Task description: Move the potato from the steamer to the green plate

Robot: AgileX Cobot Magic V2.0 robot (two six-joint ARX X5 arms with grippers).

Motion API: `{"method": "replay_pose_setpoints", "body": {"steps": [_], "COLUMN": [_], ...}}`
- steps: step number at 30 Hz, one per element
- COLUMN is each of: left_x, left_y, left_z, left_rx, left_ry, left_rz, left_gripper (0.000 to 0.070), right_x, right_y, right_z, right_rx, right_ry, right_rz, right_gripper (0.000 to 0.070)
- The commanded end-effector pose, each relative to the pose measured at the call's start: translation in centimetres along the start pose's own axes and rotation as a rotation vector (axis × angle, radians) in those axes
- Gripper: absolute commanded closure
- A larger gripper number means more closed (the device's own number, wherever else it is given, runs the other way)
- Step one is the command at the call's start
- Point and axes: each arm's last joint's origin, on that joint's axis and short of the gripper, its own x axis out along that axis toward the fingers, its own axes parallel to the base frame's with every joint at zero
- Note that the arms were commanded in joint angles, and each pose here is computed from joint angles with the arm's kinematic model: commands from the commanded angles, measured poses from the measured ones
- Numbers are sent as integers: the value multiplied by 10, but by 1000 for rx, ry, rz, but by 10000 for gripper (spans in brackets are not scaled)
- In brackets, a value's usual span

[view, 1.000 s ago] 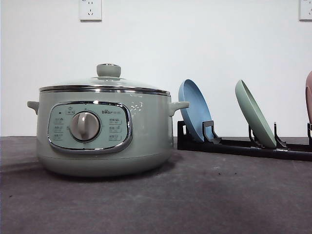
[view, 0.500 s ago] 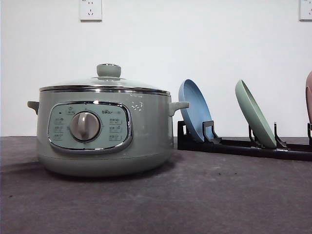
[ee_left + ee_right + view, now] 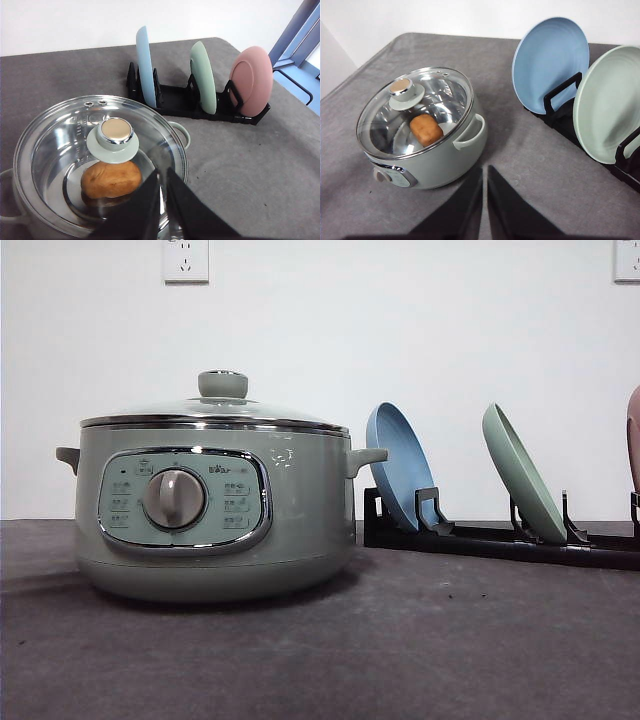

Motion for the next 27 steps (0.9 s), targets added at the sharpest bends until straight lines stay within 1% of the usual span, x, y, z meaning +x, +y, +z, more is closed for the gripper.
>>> {"method": "replay_pose_setpoints", "body": {"steps": [1, 11, 12, 13, 14, 15, 16, 17, 18, 20, 21, 22, 23, 27], "left_x": [0, 5, 5, 6, 6, 6, 7, 7, 7, 7, 7, 7, 7, 7], "left_y": [-2, 1, 1, 1, 1, 1, 1, 2, 2, 2, 2, 2, 2, 2], "left_z": [6, 6, 6, 6, 6, 6, 6, 6, 6, 6, 6, 6, 6, 6], "left_rx": [36, 32, 32, 31, 31, 30, 30, 30, 30, 30, 30, 30, 29, 28], "left_ry": [-24, -9, -8, -7, -6, -4, -3, -3, -3, -3, -3, -3, -3, -3], "left_rz": [-11, -9, -9, -9, -9, -9, -9, -9, -9, -9, -9, -9, -9, -9], "left_gripper": [674, 670, 659, 632, 581, 507, 423, 317, 192, 3, 0, 0, 0, 0], "right_x": [-2, -2, -2, -2, -2, -2, -2, -2, -2, -2, -2, -2, -2, -2], "right_y": [2, 2, 2, 2, 2, 2, 2, 2, 2, 2, 2, 2, 2, 2], "right_z": [5, 6, 6, 6, 6, 6, 6, 6, 6, 6, 6, 6, 6, 6], "right_rx": [-27, -53, -55, -55, -56, -55, -55, -55, -55, -55, -55, -55, -55, -56], "right_ry": [-18, -22, -22, -22, -22, -22, -22, -22, -22, -23, -23, -23, -23, -25], "right_rz": [6, 6, 6, 6, 6, 6, 6, 6, 6, 6, 6, 6, 6, 6], "right_gripper": [696, 693, 686, 662, 614, 540, 464, 382, 299, 182, 139, 118, 109, 109]}}
